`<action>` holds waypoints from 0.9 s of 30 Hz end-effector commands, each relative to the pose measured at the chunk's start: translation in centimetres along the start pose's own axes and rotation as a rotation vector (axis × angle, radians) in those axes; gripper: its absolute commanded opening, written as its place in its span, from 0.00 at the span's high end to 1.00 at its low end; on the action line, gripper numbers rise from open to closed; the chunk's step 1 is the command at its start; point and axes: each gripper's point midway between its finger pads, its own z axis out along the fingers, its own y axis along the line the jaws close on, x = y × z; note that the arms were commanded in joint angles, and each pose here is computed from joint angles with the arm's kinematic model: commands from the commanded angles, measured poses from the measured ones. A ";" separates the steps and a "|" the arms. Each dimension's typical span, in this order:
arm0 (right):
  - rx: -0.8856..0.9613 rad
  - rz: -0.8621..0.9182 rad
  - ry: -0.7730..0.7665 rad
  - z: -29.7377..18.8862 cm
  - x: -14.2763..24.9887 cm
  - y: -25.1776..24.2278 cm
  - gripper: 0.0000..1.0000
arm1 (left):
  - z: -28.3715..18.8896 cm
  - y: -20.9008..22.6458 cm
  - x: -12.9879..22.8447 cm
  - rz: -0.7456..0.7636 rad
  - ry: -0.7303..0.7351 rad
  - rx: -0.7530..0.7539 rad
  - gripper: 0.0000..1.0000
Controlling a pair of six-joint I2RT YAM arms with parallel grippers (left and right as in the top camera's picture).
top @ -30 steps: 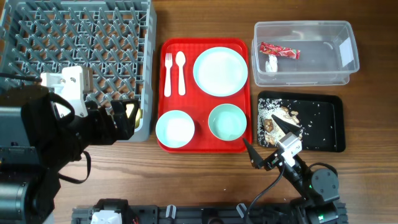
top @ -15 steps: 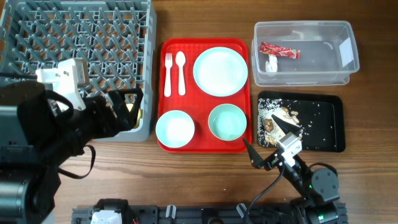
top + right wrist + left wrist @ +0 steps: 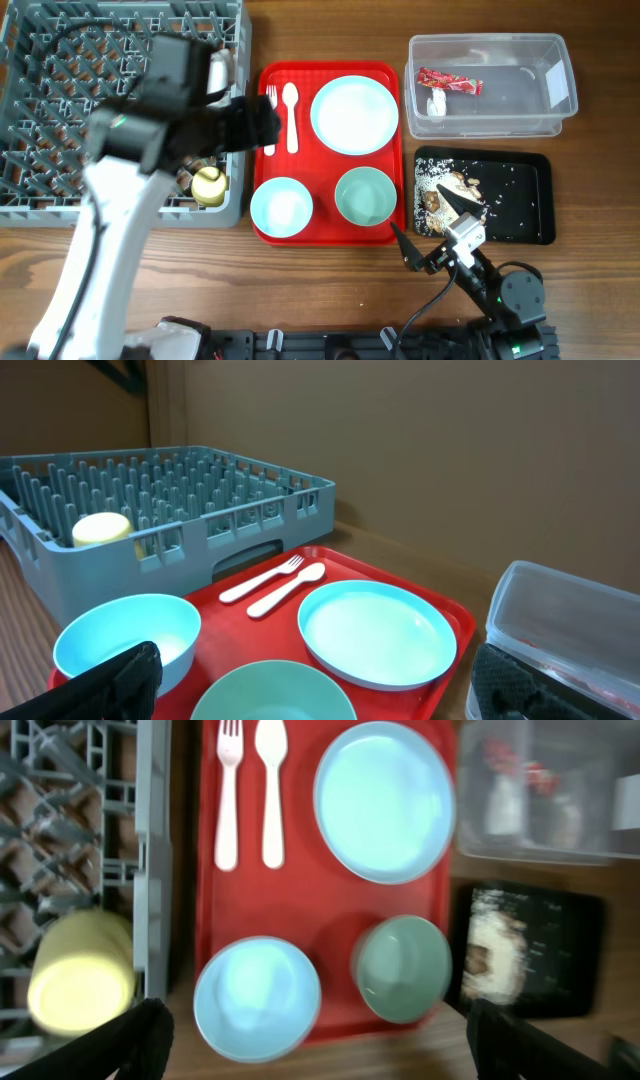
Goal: Sort waste into correct bins and load items into the dishwasher rack
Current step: 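Move the left gripper to the white spoon and grasp it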
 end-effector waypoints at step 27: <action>0.012 0.015 0.002 0.0 0.1 -0.2 0.00 | 27.8 4.4 -0.8 0.094 0.132 -0.335 0.52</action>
